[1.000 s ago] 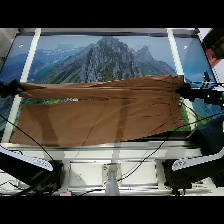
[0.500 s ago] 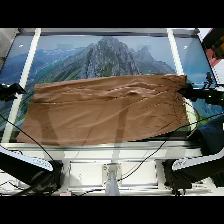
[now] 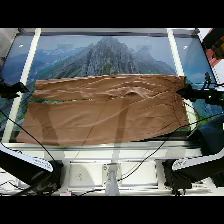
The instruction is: Fold the clothes and pants, and hang the long-sleeved shirts on hangers.
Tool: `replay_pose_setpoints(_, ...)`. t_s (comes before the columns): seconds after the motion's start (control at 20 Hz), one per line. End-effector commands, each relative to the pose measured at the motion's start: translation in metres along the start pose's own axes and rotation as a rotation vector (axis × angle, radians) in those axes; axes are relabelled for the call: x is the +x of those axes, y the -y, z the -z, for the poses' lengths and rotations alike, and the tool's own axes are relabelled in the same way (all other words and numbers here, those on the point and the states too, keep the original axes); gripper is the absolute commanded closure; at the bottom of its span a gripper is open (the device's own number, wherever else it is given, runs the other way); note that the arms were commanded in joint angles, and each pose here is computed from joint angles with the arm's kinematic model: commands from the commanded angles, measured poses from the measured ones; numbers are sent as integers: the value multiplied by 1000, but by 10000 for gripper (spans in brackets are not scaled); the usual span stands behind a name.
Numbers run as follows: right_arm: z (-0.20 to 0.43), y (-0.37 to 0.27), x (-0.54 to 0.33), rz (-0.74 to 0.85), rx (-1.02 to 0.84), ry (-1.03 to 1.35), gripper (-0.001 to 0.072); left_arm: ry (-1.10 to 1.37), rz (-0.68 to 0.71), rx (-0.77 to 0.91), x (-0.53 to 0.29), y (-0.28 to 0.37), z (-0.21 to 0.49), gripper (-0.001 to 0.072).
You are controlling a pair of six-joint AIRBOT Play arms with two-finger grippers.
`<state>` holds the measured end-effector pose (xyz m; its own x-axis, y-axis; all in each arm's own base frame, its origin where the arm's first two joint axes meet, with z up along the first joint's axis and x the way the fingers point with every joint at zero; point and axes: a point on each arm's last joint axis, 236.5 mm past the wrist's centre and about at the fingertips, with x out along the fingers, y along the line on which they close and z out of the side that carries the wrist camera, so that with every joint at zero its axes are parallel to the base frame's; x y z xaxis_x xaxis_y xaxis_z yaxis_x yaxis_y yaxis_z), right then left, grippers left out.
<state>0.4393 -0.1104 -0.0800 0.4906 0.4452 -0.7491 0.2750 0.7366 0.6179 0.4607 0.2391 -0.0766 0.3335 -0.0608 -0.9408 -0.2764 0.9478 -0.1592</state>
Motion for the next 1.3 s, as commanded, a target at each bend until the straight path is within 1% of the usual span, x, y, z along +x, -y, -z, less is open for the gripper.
replay_pose_setpoints(0.0, 16, 25, -1, 113, -9, -69, 669, 30, 3, 60, 7, 18, -11, 45)
replay_pose_setpoints(0.1, 14, 32, -1, 146, -23, -63, 661, 37, 4, 71, 7, 24, -14, 45)
replay_pose_setpoints(0.15, 11, 32, -1, 147, -21, -51, 496, 29, 8, 75, 7, 26, -12, 45)
replay_pose_setpoints(0.2, 10, 33, -1, 149, -21, -46, 206, 14, 14, 75, 7, 28, -9, 45)
replay_pose_setpoints(0.25, 10, 33, -1, 149, -16, -44, 67, -3, 20, 77, 5, 29, -5, 45)
replay_pose_setpoints(0.35, 7, 30, -5, 151, 17, -30, 67, -6, 21, 77, -5, 30, -3, 45)
replay_pose_setpoints(0.45, -2, 24, -20, 150, 32, -9, 69, 35, -5, 85, -28, 25, -12, 45)
replay_pose_setpoints(0.5, -8, 18, -31, 145, 32, -2, 97, 69, -28, 91, -46, 21, -19, 46)
replay_pose_setpoints(0.55, -13, 10, -44, 139, 17, 1, 125, 99, -57, 99, -62, 15, -25, 55)
replay_pose_setpoints(0.65, -20, -1, -75, 158, -18, 5, 125, 158, -130, 119, -101, 1, -34, 64)
replay_pose_setpoints(0.75, -14, -4, -108, 220, -77, -18, 125, 168, -250, 148, -137, -22, -30, 65)
replay_pose_setpoints(0.8, -6, -1, -124, 265, -94, -39, 152, 152, -294, 134, -152, -33, -22, 96)
replay_pose_setpoints(0.85, 2, 1, -139, 308, -109, -58, 272, 167, -294, 55, -162, -40, -18, 268)
replay_pose_setpoints(0.9, 10, 2, -153, 339, -125, -74, 325, 189, -272, -13, -172, -44, -15, 389)
replay_pose_setpoints(0.95, 16, 2, -167, 363, -136, -79, 341, 207, -243, -48, -180, -45, -13, 470)
replay_pose_setpoints(1.0, 24, -2, -182, 373, -147, -77, 464, 234, -205, -87, -188, -46, -11, 649)
replay_pose_setpoints(1.05, 33, -5, -195, 378, -164, -72, 580, 265, -167, -126, -197, -47, -10, 689)
replay_pose_setpoints(1.1, 41, -5, -206, 390, -167, -54, 621, 289, -142, -160, -204, -49, -8, 688)
replay_pose_setpoints(1.25, 84, 9, -231, 425, -125, -2, 625, 332, -96, -263, -212, -65, 7, 689)
